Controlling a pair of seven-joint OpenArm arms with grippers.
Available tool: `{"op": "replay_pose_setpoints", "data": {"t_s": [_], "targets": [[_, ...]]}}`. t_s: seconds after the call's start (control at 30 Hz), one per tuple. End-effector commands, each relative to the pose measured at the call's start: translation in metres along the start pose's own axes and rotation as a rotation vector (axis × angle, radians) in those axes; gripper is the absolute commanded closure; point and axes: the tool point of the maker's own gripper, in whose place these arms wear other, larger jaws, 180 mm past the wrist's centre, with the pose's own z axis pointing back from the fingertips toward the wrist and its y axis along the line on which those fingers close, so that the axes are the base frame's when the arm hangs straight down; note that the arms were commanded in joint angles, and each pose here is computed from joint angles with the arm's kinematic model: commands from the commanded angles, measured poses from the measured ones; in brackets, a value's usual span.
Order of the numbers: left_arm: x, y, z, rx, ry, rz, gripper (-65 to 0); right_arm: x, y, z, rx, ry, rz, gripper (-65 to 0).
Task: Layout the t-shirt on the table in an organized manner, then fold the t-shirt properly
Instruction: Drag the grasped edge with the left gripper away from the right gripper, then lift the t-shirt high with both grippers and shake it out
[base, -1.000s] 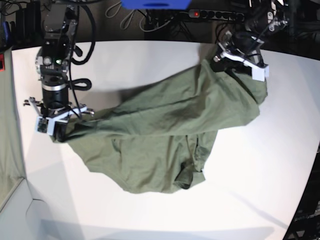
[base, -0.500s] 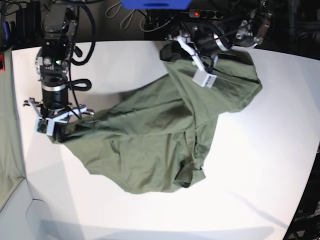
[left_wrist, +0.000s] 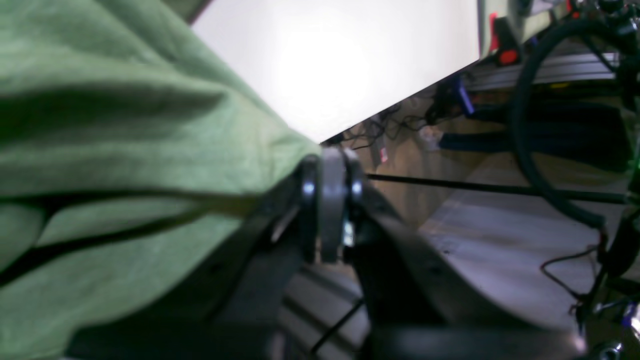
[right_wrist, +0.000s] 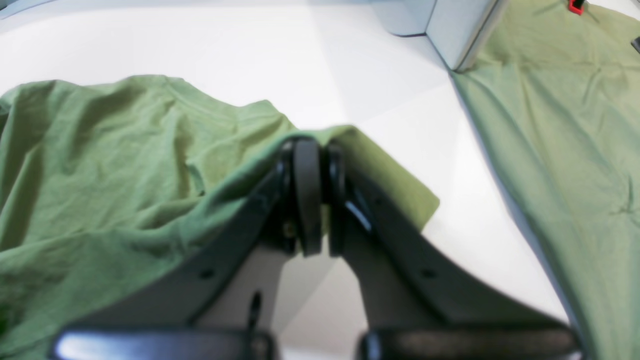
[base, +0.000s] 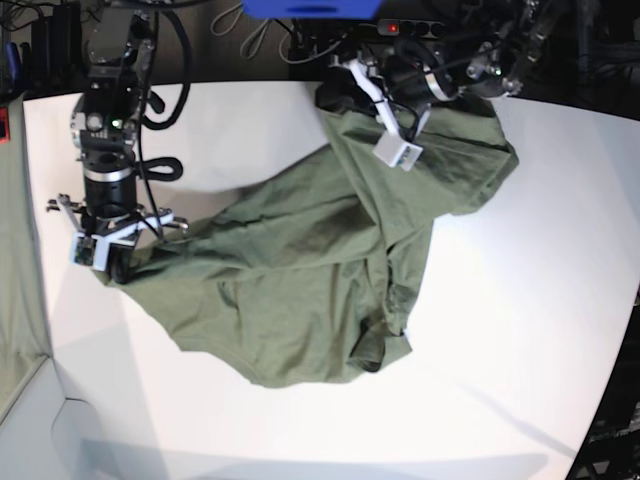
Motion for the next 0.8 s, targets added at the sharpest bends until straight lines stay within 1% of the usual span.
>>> {"op": "replay_pose_setpoints", "data": {"t_s": [0.0, 0.1, 0.17, 0.23, 0.33, 0.47, 0.53, 0.6, 0.7, 0.77], "targets": [[0.005, -0.005, 0.004, -0.020, -0.015, -0.002, -0.1, 0.017, -0.002, 0.000, -0.006, -0.060, 0.001, 0.0], [0.015, 0.008, 0.013, 0.016, -0.041, -0.011, -0.1, 0.016, -0.002, 0.000, -0.006, -0.059, 0.003, 0.0], [0.035, 0.025, 0.024, 0.065, -0.103, -0.007, -0.1, 0.019, -0.003, -0.001, -0.006, -0.065, 0.004, 0.0], [0.063, 0.046, 0.041, 0.128, -0.195, 0.004, -0.1, 0.020, -0.001, -0.001, -0.001, -0.067, 0.004, 0.0], [0.112, 0.061, 0.064, 0.178, -0.335, -0.010, -0.1, 0.035, 0.001, -0.007, 0.000, -0.106, -0.002, 0.0], [0.185, 0.063, 0.102, 0.213, -0.529, -0.083, -0.1, 0.058, 0.003, -0.015, 0.001, -0.162, -0.014, 0.0], [0.212, 0.061, 0.116, 0.219, -0.594, -0.114, -0.1, 0.072, 0.004, -0.020, 0.000, -0.193, -0.022, 0.0], [0.240, 0.063, 0.126, 0.231, -0.642, -0.137, -0.1, 0.084, 0.005, -0.026, 0.000, -0.198, -0.033, 0.0], [0.273, 0.079, 0.136, 0.253, -0.692, -0.115, -0.1, 0.111, 0.005, -0.037, -0.003, -0.218, -0.048, 0.0], [0.300, 0.080, 0.146, 0.251, -0.737, -0.115, -0.1, 0.128, 0.006, -0.043, -0.002, -0.226, -0.059, 0.0]]}}
